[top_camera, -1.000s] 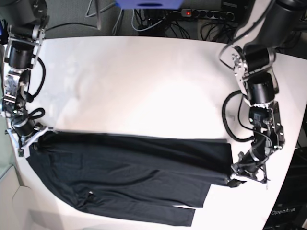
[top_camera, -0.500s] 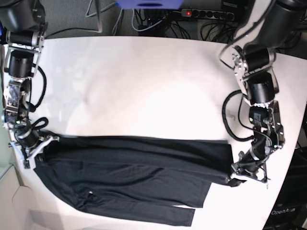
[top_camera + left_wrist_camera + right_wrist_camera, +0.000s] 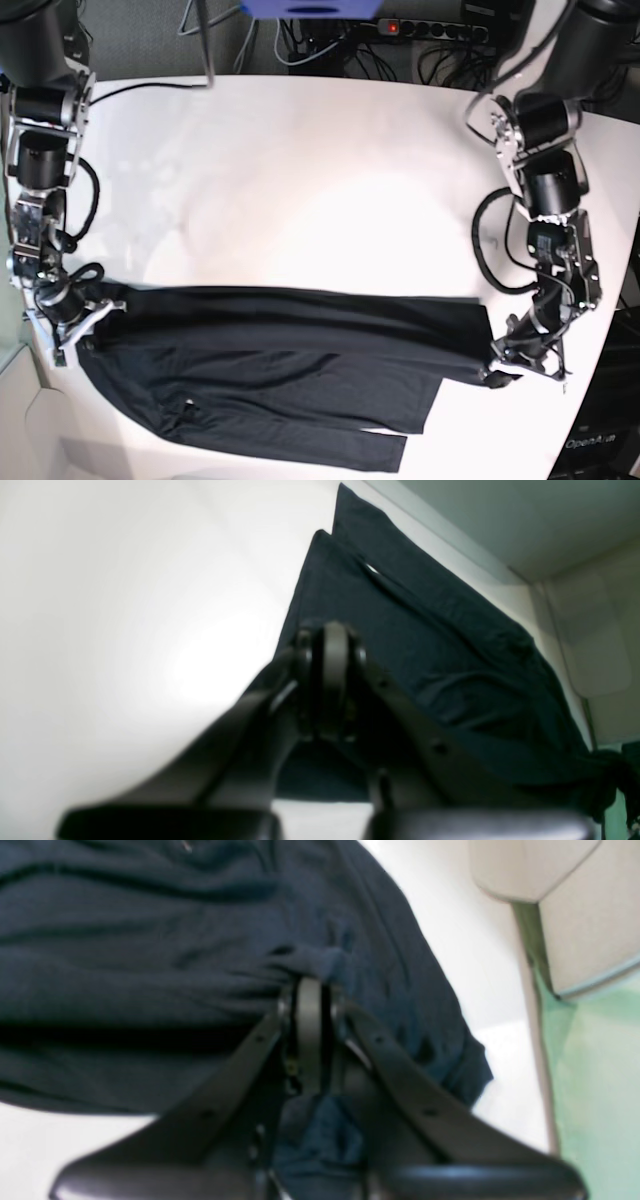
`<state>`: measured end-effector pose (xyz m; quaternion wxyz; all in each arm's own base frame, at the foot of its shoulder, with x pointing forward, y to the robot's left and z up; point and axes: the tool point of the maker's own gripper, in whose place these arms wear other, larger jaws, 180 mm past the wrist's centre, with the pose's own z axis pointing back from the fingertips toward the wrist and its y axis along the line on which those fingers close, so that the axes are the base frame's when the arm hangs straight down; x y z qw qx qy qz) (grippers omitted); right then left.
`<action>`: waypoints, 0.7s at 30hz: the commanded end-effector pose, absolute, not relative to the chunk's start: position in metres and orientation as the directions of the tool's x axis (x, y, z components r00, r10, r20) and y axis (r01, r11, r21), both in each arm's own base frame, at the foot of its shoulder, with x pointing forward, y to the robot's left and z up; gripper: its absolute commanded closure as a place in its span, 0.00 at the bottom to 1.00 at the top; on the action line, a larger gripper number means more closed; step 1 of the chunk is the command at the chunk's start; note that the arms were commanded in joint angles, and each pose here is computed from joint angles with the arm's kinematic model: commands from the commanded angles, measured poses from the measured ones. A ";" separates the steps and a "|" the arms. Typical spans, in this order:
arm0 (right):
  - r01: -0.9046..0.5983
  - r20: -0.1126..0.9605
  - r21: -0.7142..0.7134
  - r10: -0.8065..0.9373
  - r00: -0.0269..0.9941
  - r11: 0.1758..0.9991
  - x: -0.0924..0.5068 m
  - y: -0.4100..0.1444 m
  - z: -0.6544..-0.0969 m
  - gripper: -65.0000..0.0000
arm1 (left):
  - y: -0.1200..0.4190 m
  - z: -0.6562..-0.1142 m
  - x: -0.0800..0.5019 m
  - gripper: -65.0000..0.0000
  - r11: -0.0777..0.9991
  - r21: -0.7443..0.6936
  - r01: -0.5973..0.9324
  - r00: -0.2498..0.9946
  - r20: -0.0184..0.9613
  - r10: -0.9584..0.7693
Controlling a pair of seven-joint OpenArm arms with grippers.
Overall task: Fold the T-shirt properly
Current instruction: 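Lower the shoulder edge and pull it back over the shirt body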
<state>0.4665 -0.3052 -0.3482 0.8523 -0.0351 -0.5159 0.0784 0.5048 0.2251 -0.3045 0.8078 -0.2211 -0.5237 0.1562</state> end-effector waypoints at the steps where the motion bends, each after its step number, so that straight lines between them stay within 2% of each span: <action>1: -0.081 0.902 -0.166 0.185 0.391 0.983 0.478 -0.316 -0.323 1.00 | 0.234 -0.273 0.518 1.00 0.856 -0.517 0.011 0.326 0.811 0.486; 6: -0.087 0.899 -0.188 0.207 0.385 0.978 0.475 -0.318 -0.332 1.00 | 0.235 -0.264 0.524 1.00 0.854 -0.520 0.015 0.276 0.823 0.496; 13: -0.087 0.906 -0.200 0.218 0.363 0.976 0.483 -0.318 -0.321 1.00 | 0.212 -0.291 0.535 1.00 0.862 -0.507 0.027 0.334 0.817 0.470; 21: -0.088 0.907 -0.206 0.224 0.356 0.975 0.486 -0.318 -0.317 1.00 | 0.214 -0.285 0.540 1.00 0.861 -0.508 0.026 0.307 0.823 0.477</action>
